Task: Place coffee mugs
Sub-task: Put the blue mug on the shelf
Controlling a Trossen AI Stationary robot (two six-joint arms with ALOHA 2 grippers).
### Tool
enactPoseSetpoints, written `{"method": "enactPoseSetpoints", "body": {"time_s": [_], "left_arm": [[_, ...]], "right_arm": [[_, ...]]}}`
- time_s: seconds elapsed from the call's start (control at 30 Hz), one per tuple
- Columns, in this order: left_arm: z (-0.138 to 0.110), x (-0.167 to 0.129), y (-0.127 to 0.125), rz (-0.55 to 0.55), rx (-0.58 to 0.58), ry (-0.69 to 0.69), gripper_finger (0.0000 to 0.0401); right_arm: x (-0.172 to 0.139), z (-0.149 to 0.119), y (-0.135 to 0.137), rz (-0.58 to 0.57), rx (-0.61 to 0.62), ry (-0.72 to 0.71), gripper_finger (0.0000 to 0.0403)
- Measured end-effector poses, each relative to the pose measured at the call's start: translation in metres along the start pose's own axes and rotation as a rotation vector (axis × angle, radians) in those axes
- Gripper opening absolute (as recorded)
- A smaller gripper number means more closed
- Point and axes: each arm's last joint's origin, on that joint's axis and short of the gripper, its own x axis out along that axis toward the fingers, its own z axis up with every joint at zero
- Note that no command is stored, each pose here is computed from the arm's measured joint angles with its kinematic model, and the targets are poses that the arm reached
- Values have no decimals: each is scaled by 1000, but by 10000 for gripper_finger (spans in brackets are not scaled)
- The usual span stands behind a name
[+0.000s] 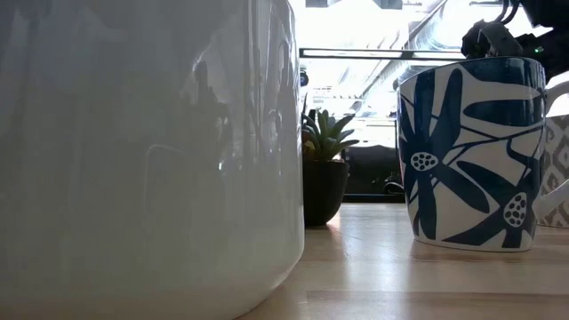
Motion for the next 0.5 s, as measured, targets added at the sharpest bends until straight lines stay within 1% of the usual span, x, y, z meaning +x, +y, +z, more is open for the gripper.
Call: {"method": "enactPoseSetpoints", "body": {"time_s": [0.23,0.5], "left_arm": [[0,0,0,0,0,0,34],[0,0,0,0,-1,0,62]], "right_arm": [[0,0,0,0,-1,0,103],[0,0,0,2,-8,1,103]]}}
